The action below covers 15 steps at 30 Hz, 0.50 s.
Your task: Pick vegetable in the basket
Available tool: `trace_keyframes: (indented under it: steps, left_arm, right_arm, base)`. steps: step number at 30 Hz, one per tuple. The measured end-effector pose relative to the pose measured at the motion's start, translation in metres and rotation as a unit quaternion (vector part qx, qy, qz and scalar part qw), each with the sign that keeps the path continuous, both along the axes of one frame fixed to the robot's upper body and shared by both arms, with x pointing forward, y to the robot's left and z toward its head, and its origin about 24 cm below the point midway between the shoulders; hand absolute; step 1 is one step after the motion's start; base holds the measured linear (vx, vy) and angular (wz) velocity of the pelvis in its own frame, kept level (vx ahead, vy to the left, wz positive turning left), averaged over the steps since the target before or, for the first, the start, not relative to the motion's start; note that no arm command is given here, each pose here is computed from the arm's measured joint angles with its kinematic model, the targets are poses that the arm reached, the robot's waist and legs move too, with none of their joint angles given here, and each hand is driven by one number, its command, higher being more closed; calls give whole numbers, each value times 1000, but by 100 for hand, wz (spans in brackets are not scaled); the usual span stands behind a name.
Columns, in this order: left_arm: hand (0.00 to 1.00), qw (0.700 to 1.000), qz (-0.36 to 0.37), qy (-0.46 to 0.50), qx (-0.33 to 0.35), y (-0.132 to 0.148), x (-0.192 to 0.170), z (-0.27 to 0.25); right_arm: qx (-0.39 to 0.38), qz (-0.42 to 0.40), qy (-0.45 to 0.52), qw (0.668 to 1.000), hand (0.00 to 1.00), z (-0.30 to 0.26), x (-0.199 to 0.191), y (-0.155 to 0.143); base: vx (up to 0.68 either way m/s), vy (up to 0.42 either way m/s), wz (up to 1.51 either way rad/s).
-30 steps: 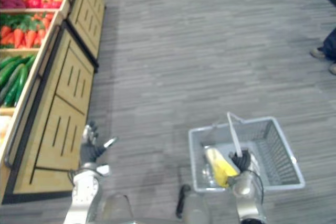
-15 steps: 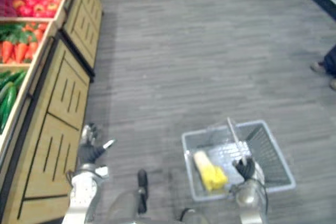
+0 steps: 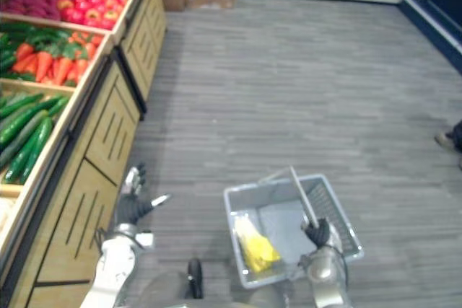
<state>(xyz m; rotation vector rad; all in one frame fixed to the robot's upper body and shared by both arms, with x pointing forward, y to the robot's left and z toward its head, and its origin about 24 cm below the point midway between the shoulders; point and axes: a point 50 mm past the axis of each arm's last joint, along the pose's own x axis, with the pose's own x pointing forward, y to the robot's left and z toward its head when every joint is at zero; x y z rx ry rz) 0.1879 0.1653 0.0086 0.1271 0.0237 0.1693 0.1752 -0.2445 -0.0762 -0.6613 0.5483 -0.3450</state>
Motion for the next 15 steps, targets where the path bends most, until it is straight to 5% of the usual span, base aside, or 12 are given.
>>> trace_keyframes:
  steps: [8,15]
  left_arm:
    - [0,999,-33,3,1,-10,1,0]
    - [0,999,-50,16,-5,-18,-1,-6]
  right_arm:
    - [6,-14,-14,1000,100,4,3,-1]
    - [-2,-21,-19,1000,100,7,0,-6]
  base:
    - [257,51,60]
    - [428,-213,80]
